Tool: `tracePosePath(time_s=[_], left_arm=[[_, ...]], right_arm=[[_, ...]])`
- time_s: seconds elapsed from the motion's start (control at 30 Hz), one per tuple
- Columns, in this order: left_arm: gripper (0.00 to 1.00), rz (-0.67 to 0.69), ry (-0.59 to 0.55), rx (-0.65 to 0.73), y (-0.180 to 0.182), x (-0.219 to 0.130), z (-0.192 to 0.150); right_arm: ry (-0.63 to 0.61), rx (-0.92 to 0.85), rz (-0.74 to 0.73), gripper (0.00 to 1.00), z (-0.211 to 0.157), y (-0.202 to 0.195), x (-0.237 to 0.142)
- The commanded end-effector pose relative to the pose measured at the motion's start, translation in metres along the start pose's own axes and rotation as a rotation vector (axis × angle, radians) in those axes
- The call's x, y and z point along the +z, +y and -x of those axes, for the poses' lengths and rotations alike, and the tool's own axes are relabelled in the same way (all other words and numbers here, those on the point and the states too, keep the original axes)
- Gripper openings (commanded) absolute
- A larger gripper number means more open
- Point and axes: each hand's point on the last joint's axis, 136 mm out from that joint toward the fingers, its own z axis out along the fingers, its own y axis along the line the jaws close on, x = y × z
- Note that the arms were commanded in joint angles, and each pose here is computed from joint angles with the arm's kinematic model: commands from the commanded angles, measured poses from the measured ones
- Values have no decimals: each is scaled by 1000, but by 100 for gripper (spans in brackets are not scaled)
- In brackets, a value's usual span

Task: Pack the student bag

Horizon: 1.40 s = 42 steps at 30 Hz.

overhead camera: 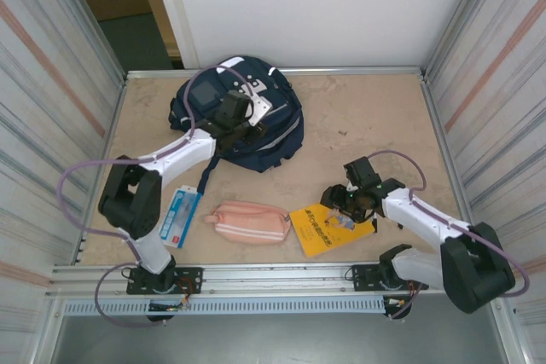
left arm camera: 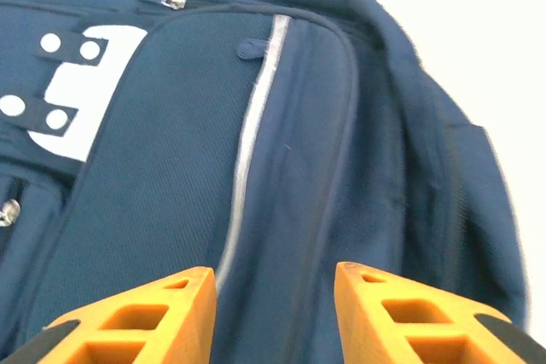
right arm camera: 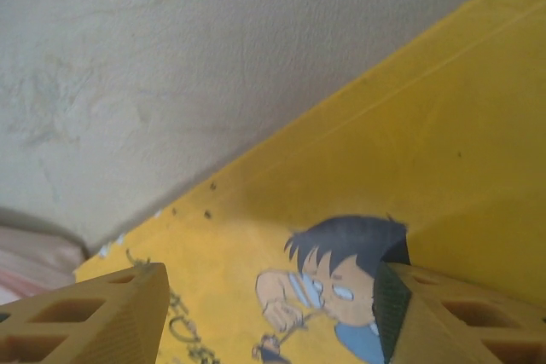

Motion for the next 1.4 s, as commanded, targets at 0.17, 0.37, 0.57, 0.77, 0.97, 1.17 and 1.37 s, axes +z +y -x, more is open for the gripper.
tracePosePath(time_s=[0.17,0.37,0.57,0.77,0.97,1.17,1.37], left_arm=[[50,-315,-44,-200,-101,-88,-1],[53,-381,118,-452,-137,-94,-54],[57,-375,164,-504,-157,-83,-72],[57,-407,255,-512,-187,-58,-69],[58,-402,357,-506,-207,-23,-72],[62,-409,460,-524,-215,0,-78],[69,-457,484,-592,-218,7,-78]], right_arm=[[-61,-131,-26,66,39,16,33],[-56,-229,81,72,69,64,51],[-52,-264,84,80,91,95,31],[23,-157,74,78,71,58,-11],[43,-5,-15,66,49,-4,-36],[56,13,-41,51,35,-21,-26],[105,19,12,36,32,-16,-4]])
